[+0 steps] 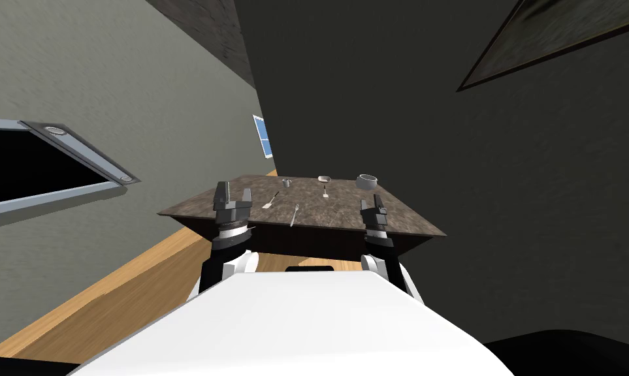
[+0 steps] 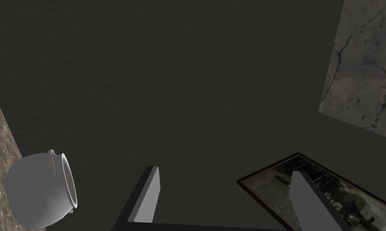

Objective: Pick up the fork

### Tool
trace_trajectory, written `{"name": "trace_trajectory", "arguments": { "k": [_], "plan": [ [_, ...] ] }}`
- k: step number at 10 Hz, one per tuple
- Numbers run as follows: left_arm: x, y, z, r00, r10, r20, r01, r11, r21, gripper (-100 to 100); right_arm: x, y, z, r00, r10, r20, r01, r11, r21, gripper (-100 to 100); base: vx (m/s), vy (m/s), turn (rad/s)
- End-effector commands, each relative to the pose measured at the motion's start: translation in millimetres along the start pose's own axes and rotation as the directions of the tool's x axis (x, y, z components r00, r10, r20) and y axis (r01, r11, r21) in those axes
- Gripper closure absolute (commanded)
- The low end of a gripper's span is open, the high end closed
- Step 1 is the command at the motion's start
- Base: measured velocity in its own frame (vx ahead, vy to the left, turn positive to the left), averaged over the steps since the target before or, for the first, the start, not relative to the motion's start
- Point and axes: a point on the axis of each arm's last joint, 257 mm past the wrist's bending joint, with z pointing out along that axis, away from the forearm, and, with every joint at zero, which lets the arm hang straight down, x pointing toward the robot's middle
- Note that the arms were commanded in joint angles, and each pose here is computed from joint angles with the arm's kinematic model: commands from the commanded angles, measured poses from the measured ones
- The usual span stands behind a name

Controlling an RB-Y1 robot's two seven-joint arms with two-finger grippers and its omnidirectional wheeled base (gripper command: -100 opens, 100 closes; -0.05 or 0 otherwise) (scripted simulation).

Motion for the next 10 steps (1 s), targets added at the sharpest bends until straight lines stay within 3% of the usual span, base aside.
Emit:
{"name": "trace_trajectory", "arguments": {
  "k": [1, 4, 6, 7, 8, 9, 10],
  "plan": [
    [5.7, 10.0, 1.0, 0.999, -0.02, -0.041, 0.019, 0.999, -0.029, -100, 0.0, 0.0, 0.0, 1.0, 0.0, 0.0, 0.0, 1.0, 0.0, 0, 0.002, -0.006, -0.037],
    [12.8, 34.3, 3.0, 0.993, -0.081, -0.086, 0.071, 0.992, -0.106, -100, 0.0, 0.0, 0.0, 1.0, 0.0, 0.0, 0.0, 1.0, 0.0, 0, 0.007, -0.01, -0.041],
    [16.0, 55.5, 4.6, 0.985, -0.138, -0.098, 0.12, 0.977, -0.174, -100, 0.0, 0.0, 0.0, 1.0, 0.0, 0.0, 0.0, 1.0, 0.0, 0, 0.008, -0.013, -0.058],
    [16.2, 57.6, 4.2, 0.985, -0.142, -0.097, 0.123, 0.976, -0.182, -100, 0.0, 0.0, 0.0, 1.0, 0.0, 0.0, 0.0, 1.0, 0.0, 0, 0.005, -0.009, -0.016],
    [17.3, 68.6, 5.0, 0.979, -0.177, -0.096, 0.153, 0.964, -0.217, -100, 0.0, 0.0, 0.0, 1.0, 0.0, 0.0, 0.0, 1.0, 0.0, 0, 0.006, -0.01, -0.036],
    [17.4, 70.6, 4.6, 0.98, -0.177, -0.095, 0.152, 0.962, -0.225, -100, 0.0, 0.0, 0.0, 1.0, 0.0, 0.0, 0.0, 1.0, 0.0, 0, 0.005, -0.008, -0.023],
    [18.3, 82.7, 5.2, 0.973, -0.215, -0.089, 0.185, 0.947, -0.264, -100, 0.0, 0.0, 0.0, 1.0, 0.0, 0.0, 0.0, 1.0, 0.0, 0, 0.007, -0.012, -0.042]
  ]
}}
